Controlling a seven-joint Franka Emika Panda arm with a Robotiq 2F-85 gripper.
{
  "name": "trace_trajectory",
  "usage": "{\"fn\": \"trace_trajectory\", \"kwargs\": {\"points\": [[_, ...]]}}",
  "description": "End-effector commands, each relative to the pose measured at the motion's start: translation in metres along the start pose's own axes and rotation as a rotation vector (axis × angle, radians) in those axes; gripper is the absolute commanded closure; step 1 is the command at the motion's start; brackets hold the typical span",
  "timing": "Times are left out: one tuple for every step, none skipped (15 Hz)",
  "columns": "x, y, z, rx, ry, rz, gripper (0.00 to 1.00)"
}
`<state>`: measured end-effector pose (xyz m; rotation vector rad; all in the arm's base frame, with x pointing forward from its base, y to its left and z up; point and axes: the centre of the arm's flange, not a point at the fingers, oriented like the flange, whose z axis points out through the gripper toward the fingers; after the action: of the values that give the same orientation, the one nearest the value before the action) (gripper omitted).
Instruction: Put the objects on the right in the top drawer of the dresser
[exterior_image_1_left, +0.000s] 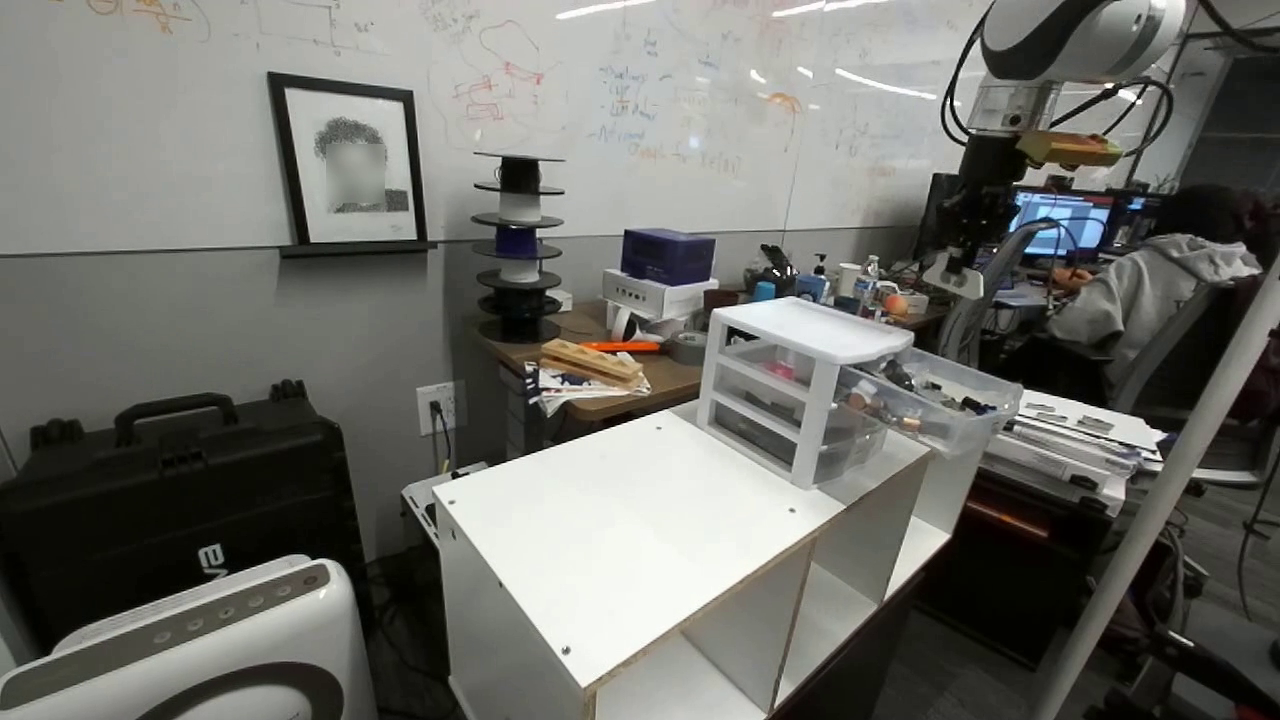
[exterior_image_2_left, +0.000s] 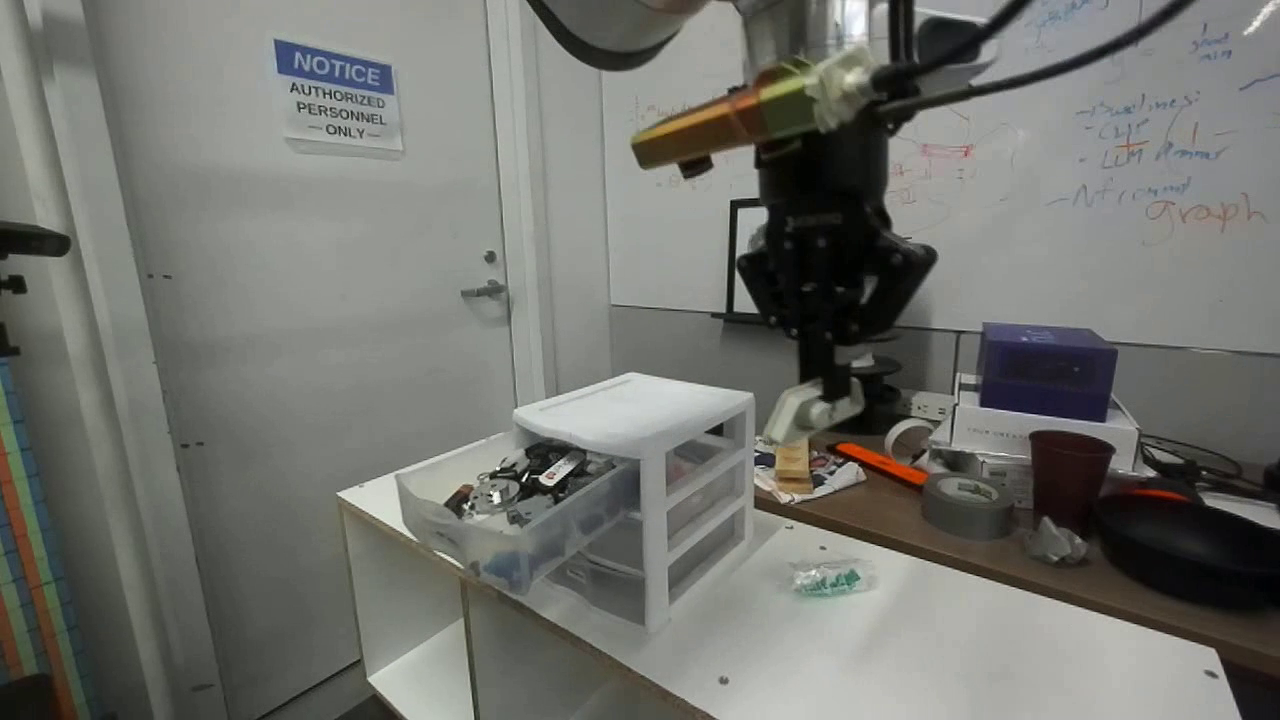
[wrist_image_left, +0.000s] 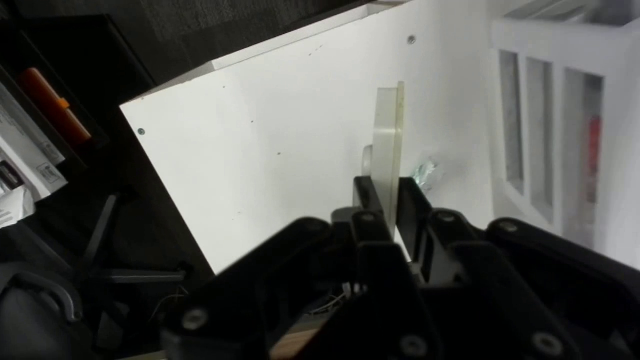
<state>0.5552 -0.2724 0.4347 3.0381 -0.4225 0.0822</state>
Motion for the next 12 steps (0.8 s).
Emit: {"fn": "trace_trajectory", "kwargs": {"points": [[-0.066,-0.053,-0.041,0.034,-0.039,-0.126,0.96],[-0.080,-0.069,-0.048,0.047,-0.051,-0.163,0.96],[-0.093,-0.086,-0.052,0.063,-0.068,-0.198,0.96],[-0.108,-0.104,-0.055,0.087,-0.079,-0.238,0.96],[-0.124,-0.122,-0.055,0.093,-0.085,-0.273,0.96],[-0.134,-0.135,-0.051,0.088,-0.093,-0.293,0.96],[-0.144,-0.146,-0.046,0.088,-0.111,-0.313,0.96],[-0.154,-0.155,-0.041,0.092,-0.132,-0.340,0.96],[-0.141,-0.163,-0.031,0.090,-0.154,-0.368,0.96],[-0.144,-0.168,-0.022,0.083,-0.167,-0.383,0.96],[-0.143,-0.169,-0.012,0.074,-0.189,-0.388,0.96],[-0.142,-0.171,-0.004,0.067,-0.199,-0.393,0.96]]}}
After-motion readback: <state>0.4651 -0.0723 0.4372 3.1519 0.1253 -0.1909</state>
